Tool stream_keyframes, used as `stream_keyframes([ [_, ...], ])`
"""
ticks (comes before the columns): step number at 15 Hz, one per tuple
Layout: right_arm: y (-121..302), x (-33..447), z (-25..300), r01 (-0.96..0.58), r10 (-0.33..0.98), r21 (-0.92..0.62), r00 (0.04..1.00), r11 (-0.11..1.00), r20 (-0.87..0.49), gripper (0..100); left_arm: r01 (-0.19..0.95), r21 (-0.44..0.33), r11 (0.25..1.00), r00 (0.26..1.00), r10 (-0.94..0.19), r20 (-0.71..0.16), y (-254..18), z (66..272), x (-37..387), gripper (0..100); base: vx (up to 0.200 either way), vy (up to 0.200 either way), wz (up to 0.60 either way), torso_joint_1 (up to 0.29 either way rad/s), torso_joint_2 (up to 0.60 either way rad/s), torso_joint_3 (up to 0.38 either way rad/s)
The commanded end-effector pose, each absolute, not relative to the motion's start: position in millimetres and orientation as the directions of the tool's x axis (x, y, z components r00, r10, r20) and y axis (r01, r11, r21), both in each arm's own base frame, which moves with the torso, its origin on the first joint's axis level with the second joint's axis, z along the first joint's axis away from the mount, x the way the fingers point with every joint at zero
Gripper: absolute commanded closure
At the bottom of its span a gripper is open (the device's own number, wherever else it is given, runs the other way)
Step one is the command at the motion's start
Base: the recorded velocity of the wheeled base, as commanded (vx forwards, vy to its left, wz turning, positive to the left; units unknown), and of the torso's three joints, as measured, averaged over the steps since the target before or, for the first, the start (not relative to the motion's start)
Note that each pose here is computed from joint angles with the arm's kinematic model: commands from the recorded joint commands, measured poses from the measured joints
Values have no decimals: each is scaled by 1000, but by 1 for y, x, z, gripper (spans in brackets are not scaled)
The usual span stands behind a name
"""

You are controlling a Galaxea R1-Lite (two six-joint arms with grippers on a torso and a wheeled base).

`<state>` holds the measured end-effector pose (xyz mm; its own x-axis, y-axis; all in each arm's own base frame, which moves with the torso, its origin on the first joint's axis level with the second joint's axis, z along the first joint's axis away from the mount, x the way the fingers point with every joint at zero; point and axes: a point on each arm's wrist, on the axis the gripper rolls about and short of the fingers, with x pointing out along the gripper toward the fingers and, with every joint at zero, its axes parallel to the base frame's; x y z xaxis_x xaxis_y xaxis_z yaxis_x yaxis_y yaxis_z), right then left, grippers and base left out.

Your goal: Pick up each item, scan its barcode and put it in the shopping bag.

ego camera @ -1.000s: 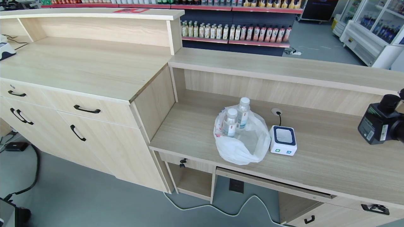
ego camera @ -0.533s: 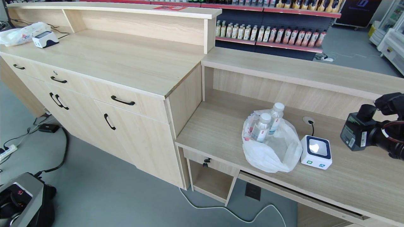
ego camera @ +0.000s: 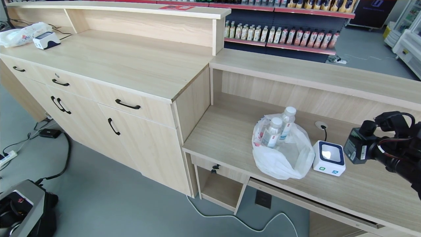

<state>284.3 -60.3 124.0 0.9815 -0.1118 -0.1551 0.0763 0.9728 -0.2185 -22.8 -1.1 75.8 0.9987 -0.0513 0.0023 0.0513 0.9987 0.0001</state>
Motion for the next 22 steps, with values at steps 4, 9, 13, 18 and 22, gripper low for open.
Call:
stream_keyframes([
  [4, -43, 304, 88, 9, -42, -186, 983, 982, -176, 100, 51, 0, 999, 999, -51, 3, -1, 76, -23, 0, 0, 0, 0, 0, 0, 0],
  [9, -28, 314, 61, -46, 10, -186, 981, 981, -194, 100, 51, 0, 999, 999, -51, 3, -1, 76, -23, 0, 0, 0, 0, 0, 0, 0],
  [13, -22, 325, 38, -73, 44, -175, 985, 982, -165, 100, 51, 0, 999, 999, -51, 3, -1, 76, -23, 0, 0, 0, 0, 0, 0, 0],
  [18, -22, 348, 25, -111, 88, -151, 985, 982, -149, 100, 51, 0, 999, 999, -51, 3, -1, 76, -23, 0, 0, 0, 0, 0, 0, 0],
  [22, -20, 366, 24, -175, 162, -141, 982, 974, -100, 100, 52, 0, 999, 999, -52, 3, -1, 76, -23, 0, 0, 0, 0, 0, 0, 0],
])
